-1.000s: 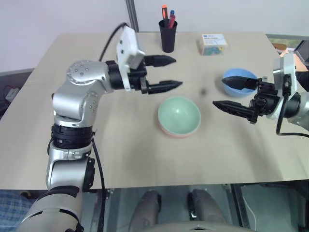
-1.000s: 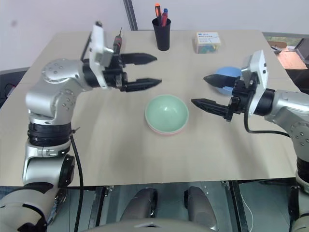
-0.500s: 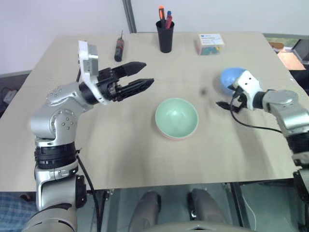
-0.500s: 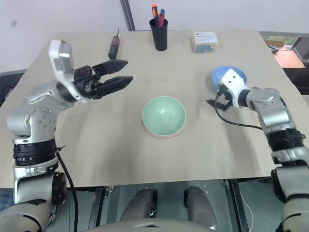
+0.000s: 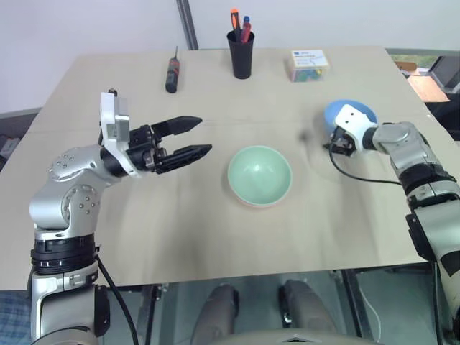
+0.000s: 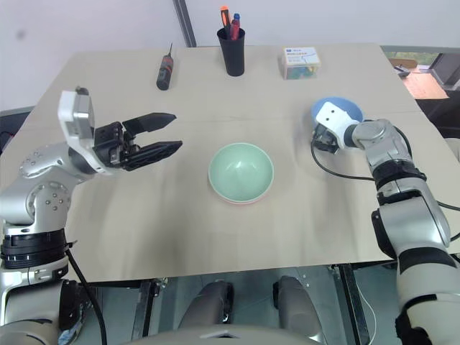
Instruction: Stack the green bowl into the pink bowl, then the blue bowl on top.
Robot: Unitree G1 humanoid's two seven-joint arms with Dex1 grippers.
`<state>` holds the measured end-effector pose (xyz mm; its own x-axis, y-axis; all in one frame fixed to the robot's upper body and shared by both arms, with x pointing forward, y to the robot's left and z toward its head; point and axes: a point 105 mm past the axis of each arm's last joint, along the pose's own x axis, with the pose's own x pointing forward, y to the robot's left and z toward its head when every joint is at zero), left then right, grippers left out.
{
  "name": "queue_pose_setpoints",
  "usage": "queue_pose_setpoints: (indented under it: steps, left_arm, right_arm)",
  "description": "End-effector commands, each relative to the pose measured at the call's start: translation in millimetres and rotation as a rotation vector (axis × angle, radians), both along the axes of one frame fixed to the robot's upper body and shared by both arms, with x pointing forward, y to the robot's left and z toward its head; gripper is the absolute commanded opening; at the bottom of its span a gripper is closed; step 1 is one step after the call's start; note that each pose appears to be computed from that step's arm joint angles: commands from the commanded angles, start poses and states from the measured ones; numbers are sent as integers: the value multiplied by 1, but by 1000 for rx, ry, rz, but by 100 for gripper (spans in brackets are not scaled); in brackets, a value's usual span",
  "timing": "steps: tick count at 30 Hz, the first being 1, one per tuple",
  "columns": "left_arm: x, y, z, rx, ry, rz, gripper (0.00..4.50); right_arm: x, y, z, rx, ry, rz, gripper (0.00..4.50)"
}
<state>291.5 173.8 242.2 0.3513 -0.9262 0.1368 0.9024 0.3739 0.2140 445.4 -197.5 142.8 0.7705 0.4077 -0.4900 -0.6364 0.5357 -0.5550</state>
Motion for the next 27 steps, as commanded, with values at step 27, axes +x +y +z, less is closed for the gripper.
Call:
queue_pose_setpoints:
  steps: [27]
  left_arm:
    - [11, 41, 12, 38, -128, 128, 356]
  right_arm:
    - [-138, 122, 107, 131, -65, 758, 3]
